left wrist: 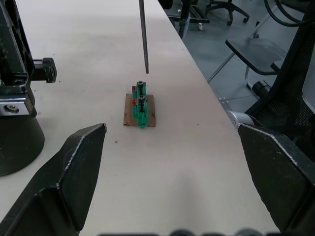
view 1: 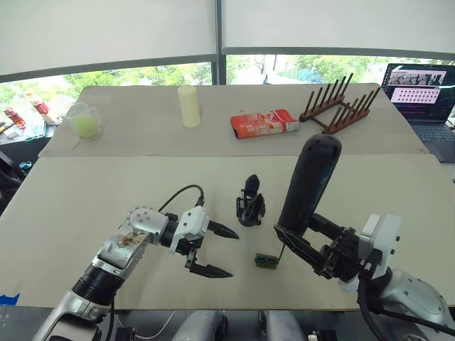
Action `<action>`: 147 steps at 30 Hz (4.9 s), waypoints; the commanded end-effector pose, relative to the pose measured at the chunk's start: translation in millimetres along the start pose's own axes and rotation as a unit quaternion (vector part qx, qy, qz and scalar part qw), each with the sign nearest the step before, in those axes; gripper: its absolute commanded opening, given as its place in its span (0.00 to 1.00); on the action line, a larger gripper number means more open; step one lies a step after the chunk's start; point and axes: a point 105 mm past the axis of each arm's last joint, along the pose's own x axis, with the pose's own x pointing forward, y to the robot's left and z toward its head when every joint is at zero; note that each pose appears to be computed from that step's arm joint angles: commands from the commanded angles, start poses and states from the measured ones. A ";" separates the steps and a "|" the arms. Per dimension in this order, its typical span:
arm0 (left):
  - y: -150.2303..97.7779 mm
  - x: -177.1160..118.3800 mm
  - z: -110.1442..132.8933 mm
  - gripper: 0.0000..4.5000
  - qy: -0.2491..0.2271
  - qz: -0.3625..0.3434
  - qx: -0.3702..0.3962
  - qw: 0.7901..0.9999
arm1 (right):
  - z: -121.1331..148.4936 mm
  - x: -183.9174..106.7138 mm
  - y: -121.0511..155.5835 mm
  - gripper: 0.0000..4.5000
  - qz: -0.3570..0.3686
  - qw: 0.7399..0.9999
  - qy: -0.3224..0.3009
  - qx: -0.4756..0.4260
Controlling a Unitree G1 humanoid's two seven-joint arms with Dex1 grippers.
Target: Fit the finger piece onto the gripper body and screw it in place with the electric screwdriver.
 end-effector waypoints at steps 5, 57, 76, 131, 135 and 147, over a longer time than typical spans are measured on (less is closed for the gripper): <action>1.6 2.9 -3.1 1.00 0.000 -0.002 0.017 1.000 | 22.0 7.0 15.3 0.43 0.023 0.998 -0.050 -0.040; 11.8 10.8 -6.5 1.00 -0.007 0.013 0.036 0.999 | 16.5 9.6 8.9 0.43 -0.003 0.998 -0.035 -0.058; 13.7 11.1 -3.2 1.00 -0.010 0.015 0.039 0.999 | 12.9 8.4 5.8 0.43 -0.001 0.998 -0.027 -0.057; 13.7 10.9 -2.1 1.00 -0.005 0.014 0.040 0.999 | 6.1 6.1 12.7 0.43 0.017 0.999 -0.020 -0.036; 13.7 11.4 -2.4 1.00 -0.005 0.013 0.040 0.999 | 10.7 7.1 10.6 0.43 0.016 0.999 -0.027 -0.041; 13.4 12.9 -2.5 1.00 -0.007 0.012 0.041 0.999 | 7.9 8.0 8.5 0.43 0.011 0.998 -0.024 -0.052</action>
